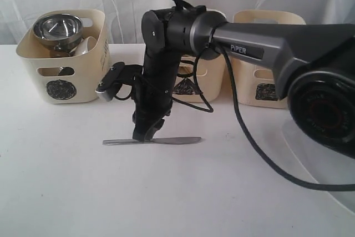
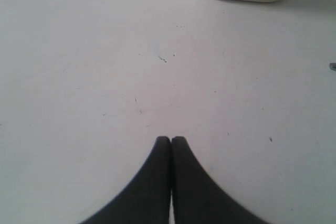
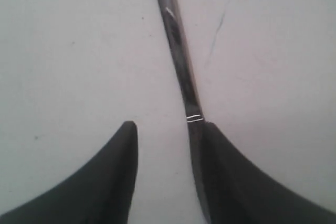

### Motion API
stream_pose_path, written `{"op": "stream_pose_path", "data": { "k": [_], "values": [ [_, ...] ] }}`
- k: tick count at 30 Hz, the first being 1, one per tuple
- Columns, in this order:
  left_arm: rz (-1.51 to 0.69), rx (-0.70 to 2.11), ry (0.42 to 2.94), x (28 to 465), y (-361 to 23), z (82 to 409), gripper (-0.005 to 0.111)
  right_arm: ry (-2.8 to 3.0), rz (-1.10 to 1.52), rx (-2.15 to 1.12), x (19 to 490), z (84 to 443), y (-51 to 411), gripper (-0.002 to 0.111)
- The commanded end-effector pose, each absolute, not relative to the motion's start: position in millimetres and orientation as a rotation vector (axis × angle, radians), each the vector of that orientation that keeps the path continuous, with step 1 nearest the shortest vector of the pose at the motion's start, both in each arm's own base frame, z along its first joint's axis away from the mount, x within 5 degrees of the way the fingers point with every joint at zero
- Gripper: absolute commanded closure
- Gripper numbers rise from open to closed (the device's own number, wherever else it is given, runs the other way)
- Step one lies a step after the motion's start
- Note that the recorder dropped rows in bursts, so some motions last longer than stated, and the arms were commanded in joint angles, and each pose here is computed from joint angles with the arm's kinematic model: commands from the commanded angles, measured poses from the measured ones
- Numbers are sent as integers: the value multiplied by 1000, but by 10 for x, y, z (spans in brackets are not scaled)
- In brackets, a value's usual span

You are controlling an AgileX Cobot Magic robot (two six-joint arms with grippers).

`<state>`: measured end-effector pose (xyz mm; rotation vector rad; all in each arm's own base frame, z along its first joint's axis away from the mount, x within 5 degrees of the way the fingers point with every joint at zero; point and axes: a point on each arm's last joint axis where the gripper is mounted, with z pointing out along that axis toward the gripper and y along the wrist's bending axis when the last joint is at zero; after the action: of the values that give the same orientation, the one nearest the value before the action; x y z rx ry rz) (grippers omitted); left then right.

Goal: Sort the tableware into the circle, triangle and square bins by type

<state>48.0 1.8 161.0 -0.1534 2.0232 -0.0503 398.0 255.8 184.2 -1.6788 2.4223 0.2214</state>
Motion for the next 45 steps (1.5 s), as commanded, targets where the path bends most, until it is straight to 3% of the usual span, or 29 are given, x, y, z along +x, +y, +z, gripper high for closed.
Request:
{"op": "stream_pose_path", "data": {
  "k": [1, 17, 19, 23, 25, 31, 35, 45],
  "values": [
    [-53, -152, 2046, 472, 14, 1565, 107, 2298, 191, -1702, 4092, 1840, 2548, 71],
    [-53, -152, 2046, 472, 14, 1565, 107, 2338, 193, -1777, 4151, 1292, 2585, 71],
    [-53, -152, 2046, 472, 14, 1565, 107, 2333, 190, -1771, 4160, 1283, 2589, 77],
    [-53, -152, 2046, 472, 14, 1565, 107, 2325, 184, -1760, 4180, 1234, 2598, 102],
    [-53, -152, 2046, 472, 14, 1565, 107, 2325, 182, -1761, 4180, 1234, 2597, 108],
    [-53, -152, 2046, 472, 14, 1565, 107, 2356, 188, -1724, 4178, 1244, 2596, 108],
    [-53, -152, 2046, 472, 14, 1565, 107, 2430, 208, -1579, 4177, 1365, 2599, 108],
    [-53, -152, 2046, 472, 14, 1565, 107, 2333, 246, -1483, 4089, 2094, 2572, 108]
  ]
}}
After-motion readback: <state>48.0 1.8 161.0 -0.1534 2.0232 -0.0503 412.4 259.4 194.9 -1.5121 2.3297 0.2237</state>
